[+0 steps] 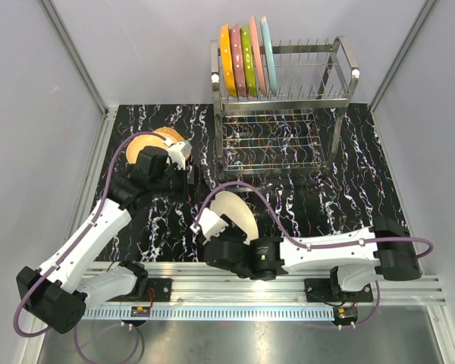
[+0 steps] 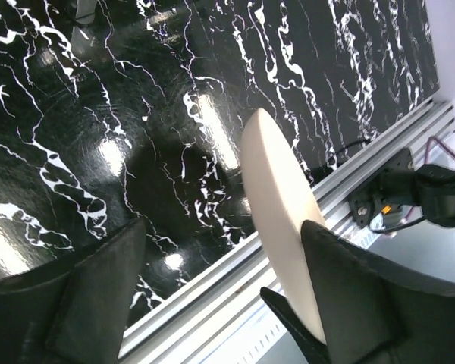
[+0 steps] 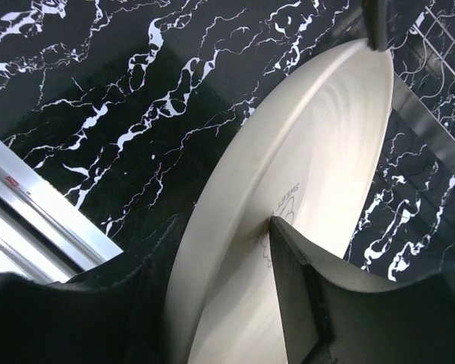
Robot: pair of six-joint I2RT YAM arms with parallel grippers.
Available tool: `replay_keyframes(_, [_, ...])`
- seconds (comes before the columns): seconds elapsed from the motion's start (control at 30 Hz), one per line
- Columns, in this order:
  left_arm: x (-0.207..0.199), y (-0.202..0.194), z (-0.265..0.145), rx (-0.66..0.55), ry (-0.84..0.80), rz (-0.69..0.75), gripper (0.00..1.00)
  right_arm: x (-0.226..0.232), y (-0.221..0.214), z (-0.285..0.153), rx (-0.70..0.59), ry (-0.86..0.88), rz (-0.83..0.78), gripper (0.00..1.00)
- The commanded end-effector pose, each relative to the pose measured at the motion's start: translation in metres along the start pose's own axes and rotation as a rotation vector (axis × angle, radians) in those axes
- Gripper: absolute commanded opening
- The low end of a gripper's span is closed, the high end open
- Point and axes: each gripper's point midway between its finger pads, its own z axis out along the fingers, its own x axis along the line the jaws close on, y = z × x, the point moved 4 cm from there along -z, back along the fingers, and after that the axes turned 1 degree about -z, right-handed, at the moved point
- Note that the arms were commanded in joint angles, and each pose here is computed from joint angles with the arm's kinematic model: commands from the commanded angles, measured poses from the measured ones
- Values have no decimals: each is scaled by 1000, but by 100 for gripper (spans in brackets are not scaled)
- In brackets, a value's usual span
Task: Load the plates into the dish rack
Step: Pass the plate from the left arm to the right
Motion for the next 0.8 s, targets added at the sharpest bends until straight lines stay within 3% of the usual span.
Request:
replay_keyframes(0.0, [-21, 27, -20, -120, -49, 21, 93, -10, 22, -10, -89, 27, 171, 10])
replay_keyframes(0.07, [-27, 41, -27, -191, -55, 32, 99, -10, 24, -16, -101, 71, 201, 10])
replay_keyframes(0.27, [-47, 60, -35, -312, -170, 43, 99, -3, 34, -38, -173, 269, 281, 10])
replay_keyframes(0.53, [-54, 44, -24, -282, -310, 64, 99, -11, 48, -75, -306, 469, 389, 11])
replay_keyframes(0.77, [-78, 31, -37, -372, -579, 211, 99, -9, 53, -79, -343, 541, 453, 12])
